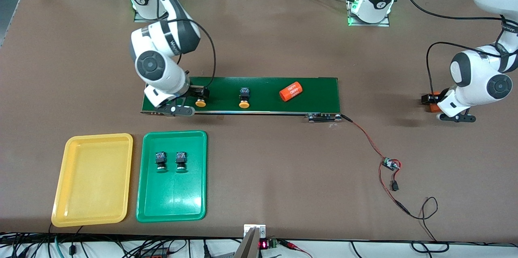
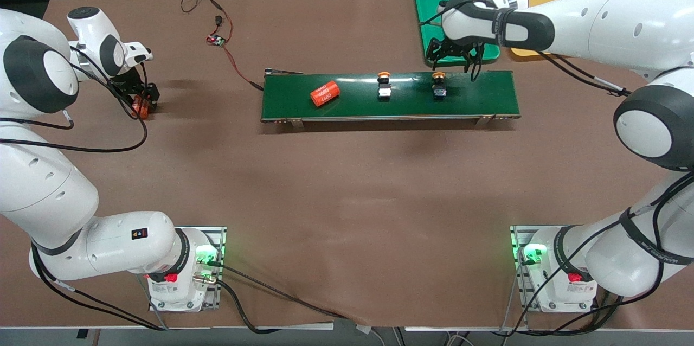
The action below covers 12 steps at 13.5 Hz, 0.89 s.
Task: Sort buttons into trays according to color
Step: 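Grasp a yellow button on the belt while the left gripper grasps the second cylinder, then carry the yellow button to the yellow tray while the left gripper places the cylinder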
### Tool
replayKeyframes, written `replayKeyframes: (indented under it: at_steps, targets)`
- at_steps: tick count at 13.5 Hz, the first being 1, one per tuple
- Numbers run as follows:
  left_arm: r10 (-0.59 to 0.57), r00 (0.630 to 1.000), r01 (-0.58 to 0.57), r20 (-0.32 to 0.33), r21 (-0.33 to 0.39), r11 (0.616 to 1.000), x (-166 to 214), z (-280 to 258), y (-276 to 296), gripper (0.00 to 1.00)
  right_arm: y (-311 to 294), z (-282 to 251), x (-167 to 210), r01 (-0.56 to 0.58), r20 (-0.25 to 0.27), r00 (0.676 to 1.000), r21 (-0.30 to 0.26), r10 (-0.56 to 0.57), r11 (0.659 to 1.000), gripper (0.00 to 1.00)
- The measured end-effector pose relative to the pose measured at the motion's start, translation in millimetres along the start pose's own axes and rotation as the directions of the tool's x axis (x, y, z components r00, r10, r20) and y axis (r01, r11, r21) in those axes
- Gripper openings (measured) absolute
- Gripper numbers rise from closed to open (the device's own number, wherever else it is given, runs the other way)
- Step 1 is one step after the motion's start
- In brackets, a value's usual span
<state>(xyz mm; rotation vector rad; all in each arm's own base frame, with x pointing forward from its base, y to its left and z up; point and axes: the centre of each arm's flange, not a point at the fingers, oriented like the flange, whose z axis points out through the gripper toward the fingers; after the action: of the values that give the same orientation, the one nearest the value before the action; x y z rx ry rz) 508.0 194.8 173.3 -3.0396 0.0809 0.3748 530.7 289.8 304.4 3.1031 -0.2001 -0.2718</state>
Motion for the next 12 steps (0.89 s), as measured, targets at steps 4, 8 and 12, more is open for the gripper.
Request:
replayKeyframes:
  at_steps: [4,8,12]
  targets:
    - [0.001,1.000,-0.001,-0.002,0.001,1.000,0.0,-3.7,-1.6,0.50,5.0,42.2,-17.0,-0.027,0.001,1.000,-0.007,0.027,1.000,1.00]
    - [0.125,0.991,-0.124,0.039,-0.030,0.992,12.7,-42.3,40.6,0.50,18.8,67.5,-21.8,-0.042,-0.017,0.999,-0.002,0.042,0.999,1.00]
    - [0.315,0.947,-0.311,0.066,-0.057,0.949,26.8,-86.4,145.1,0.50,20.4,69.5,-22.0,-0.044,-0.019,0.999,-0.001,0.044,0.999,0.86]
